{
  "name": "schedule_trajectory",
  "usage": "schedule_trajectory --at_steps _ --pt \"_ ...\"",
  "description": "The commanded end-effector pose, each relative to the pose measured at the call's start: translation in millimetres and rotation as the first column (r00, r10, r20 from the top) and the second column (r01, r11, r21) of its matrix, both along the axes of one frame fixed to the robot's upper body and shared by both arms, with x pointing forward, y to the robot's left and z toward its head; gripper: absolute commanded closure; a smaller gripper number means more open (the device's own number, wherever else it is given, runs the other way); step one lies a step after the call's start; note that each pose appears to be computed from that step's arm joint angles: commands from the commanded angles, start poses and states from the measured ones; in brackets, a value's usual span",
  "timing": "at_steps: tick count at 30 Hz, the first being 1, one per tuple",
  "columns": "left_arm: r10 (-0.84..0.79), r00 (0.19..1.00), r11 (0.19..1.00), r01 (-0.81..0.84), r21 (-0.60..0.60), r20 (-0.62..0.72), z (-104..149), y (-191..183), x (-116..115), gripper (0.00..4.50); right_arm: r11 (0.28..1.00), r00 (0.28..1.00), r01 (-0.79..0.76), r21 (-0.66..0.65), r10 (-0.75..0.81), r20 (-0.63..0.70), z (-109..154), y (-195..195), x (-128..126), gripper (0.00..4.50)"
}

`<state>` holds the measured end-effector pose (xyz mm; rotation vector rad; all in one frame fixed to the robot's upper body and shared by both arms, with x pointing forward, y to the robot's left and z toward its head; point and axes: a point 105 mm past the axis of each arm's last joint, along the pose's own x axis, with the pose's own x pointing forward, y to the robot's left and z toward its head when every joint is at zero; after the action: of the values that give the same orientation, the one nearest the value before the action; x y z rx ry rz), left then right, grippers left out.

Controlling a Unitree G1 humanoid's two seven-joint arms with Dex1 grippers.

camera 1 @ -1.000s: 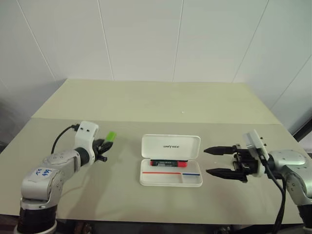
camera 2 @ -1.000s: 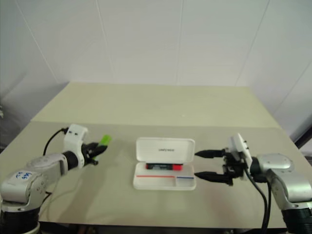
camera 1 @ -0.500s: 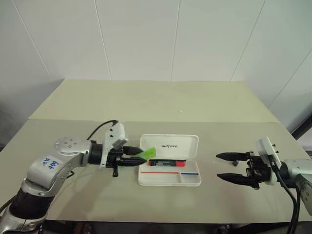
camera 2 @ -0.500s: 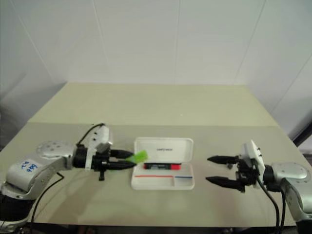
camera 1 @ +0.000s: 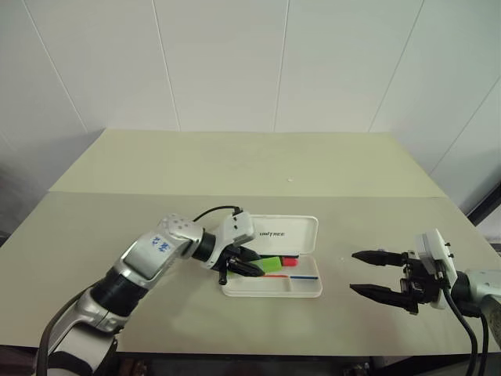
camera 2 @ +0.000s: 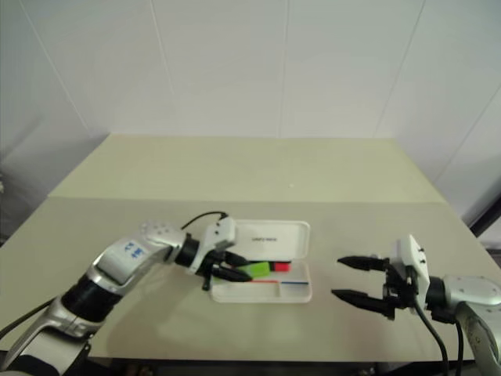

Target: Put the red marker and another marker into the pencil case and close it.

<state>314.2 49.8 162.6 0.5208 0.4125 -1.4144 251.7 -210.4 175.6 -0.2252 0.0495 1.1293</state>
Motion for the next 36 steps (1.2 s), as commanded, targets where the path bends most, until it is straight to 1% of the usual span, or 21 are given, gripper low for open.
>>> schedule_trajectory --at_steps 1,16,35,36 --pt "-0.052 0.998 0.998 0.051 0.025 0.043 7 -8 0 3.41 1.0 0.999 0.01 0.019 -0.011 0.049 10 2 -4 0.0" --pt "-0.131 0.991 0.988 0.128 0.081 0.033 -1 -23 -17 3.41 0.999 0.998 0.047 0.025 -0.048 0.05 8 4 -9 0.0" --pt "-0.099 0.995 0.987 0.094 0.132 0.03 -9 -15 -16 3.41 0.998 0.997 0.06 0.024 -0.062 0.048 9 5 -8 0.0" --pt "-0.098 0.995 0.987 0.094 0.132 0.027 -9 -16 -16 3.06 0.998 0.997 0.061 0.023 -0.062 0.048 9 5 -8 0.0"
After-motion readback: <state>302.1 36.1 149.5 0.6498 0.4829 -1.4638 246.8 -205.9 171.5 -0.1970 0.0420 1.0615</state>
